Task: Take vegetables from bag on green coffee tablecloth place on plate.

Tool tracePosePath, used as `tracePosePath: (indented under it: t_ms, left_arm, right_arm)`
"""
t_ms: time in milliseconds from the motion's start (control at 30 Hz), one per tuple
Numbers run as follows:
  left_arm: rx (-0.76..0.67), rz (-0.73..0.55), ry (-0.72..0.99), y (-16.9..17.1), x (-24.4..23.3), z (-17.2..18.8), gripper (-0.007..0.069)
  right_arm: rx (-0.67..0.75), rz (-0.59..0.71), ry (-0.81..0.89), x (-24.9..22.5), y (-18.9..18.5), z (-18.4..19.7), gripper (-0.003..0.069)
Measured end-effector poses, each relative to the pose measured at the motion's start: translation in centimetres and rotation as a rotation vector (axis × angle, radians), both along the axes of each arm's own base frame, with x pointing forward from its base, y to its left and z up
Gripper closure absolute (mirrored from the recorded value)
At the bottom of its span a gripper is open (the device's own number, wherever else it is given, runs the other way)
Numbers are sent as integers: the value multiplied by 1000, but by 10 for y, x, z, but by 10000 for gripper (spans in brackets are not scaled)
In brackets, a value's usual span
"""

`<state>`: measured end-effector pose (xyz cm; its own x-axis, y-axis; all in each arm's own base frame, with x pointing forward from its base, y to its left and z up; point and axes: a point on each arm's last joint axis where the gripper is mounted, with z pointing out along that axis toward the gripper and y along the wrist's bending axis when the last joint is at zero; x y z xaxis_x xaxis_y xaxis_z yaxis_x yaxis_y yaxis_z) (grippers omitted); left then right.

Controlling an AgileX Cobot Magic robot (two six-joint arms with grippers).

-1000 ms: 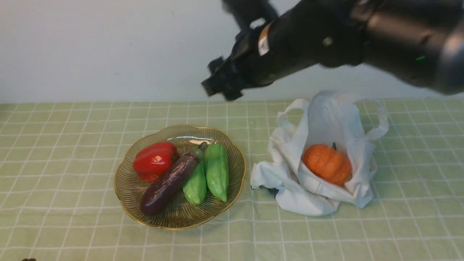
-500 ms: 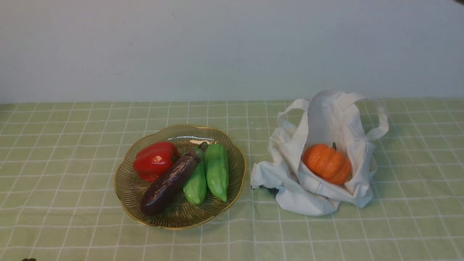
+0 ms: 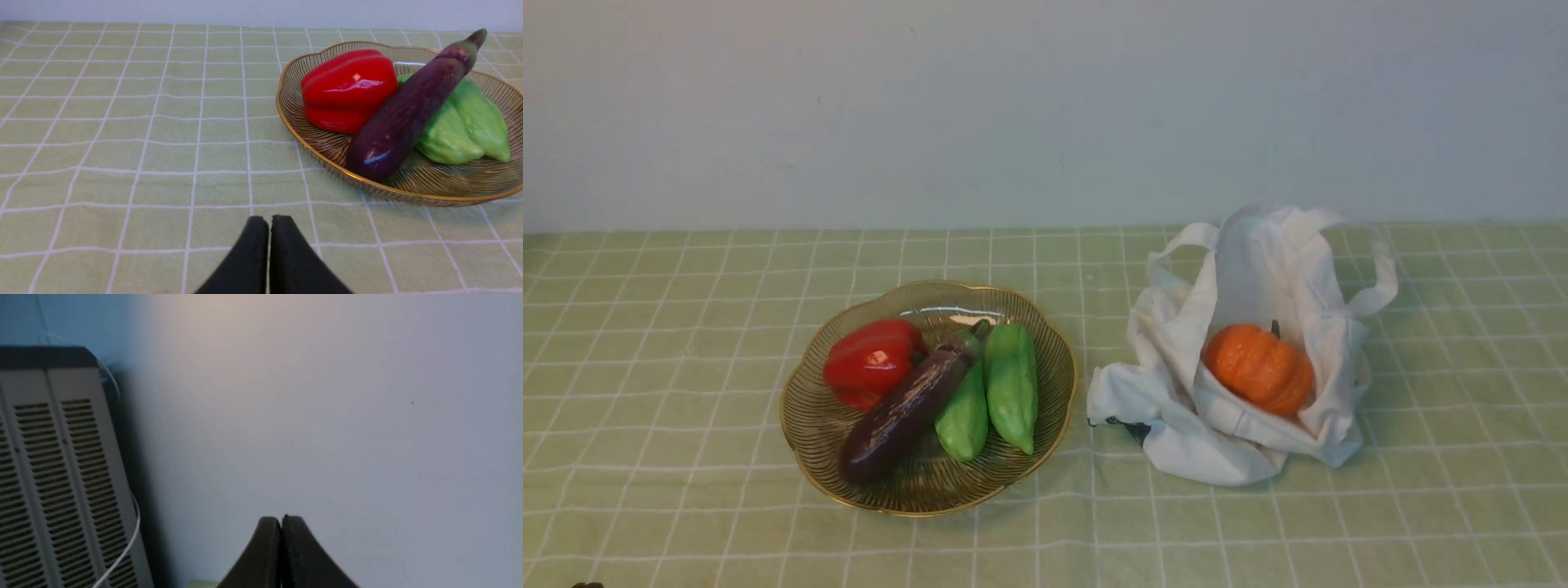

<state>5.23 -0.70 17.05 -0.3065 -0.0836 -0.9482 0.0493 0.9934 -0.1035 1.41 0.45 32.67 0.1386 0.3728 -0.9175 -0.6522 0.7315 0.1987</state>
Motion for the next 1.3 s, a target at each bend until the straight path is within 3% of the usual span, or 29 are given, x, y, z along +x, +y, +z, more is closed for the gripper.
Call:
tracePosePath:
  t_ms: [467, 833, 1067, 1300]
  left_arm:
    - [-1, 0, 0, 0, 0, 0, 630]
    - [-1, 0, 0, 0, 0, 0, 630]
    - [-1, 0, 0, 0, 0, 0, 630]
    - [-1, 0, 0, 0, 0, 0, 630]
  right_arm:
    - [11, 21, -13, 1, 3, -4, 673]
    - [-87, 29, -89, -2, 7, -5, 673]
    - [-136, 30, -48, 0, 10, -13, 673]
    - [-254, -241, 86, 21, 14, -60, 673]
